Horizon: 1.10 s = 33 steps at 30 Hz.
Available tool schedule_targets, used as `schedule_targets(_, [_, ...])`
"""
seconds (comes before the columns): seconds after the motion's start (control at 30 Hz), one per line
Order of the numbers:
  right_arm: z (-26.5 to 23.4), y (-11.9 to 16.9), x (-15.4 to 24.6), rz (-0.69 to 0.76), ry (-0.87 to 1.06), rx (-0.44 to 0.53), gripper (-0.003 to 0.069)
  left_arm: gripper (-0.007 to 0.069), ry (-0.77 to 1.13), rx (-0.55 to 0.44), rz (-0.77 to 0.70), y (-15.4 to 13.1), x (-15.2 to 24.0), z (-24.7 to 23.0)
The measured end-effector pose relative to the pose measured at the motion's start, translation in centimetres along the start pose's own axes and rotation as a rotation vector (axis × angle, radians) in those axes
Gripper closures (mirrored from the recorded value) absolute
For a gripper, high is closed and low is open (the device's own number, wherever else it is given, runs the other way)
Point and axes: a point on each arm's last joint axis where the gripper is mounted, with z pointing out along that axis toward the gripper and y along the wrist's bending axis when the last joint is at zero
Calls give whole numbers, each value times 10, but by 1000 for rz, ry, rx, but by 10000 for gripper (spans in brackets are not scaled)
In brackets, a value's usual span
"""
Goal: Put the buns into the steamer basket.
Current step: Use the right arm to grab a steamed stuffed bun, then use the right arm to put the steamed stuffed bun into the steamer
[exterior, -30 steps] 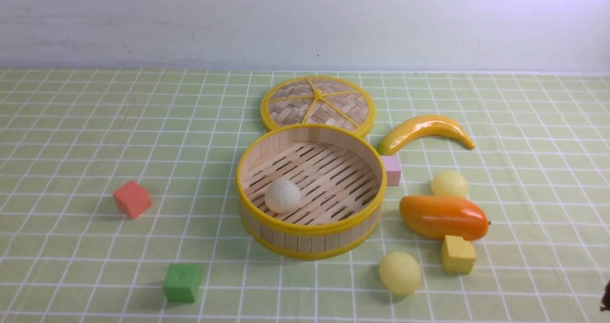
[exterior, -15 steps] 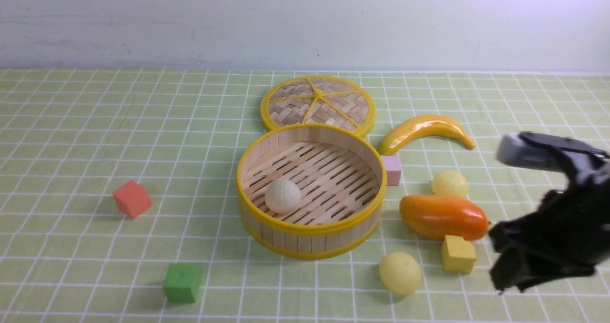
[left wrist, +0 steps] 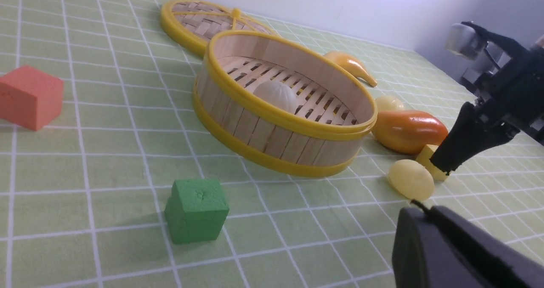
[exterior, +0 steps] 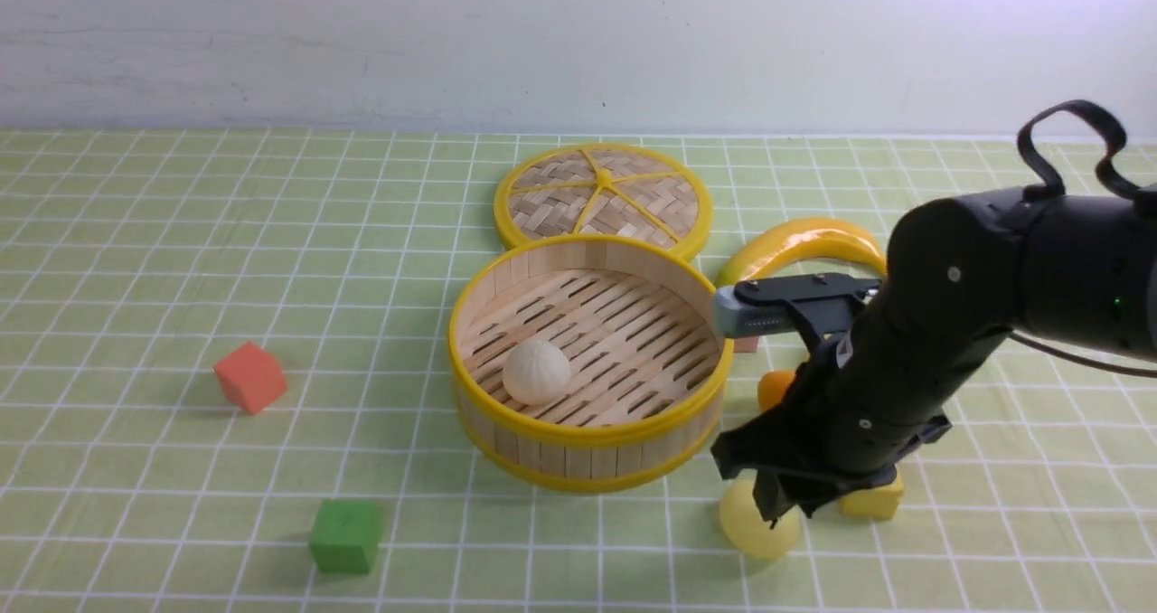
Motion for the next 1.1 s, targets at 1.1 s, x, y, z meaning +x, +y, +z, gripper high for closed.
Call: schedule_targets(1.1, [-28, 13, -13, -90, -86, -20, 652, 617, 3, 0, 0, 0, 0, 0])
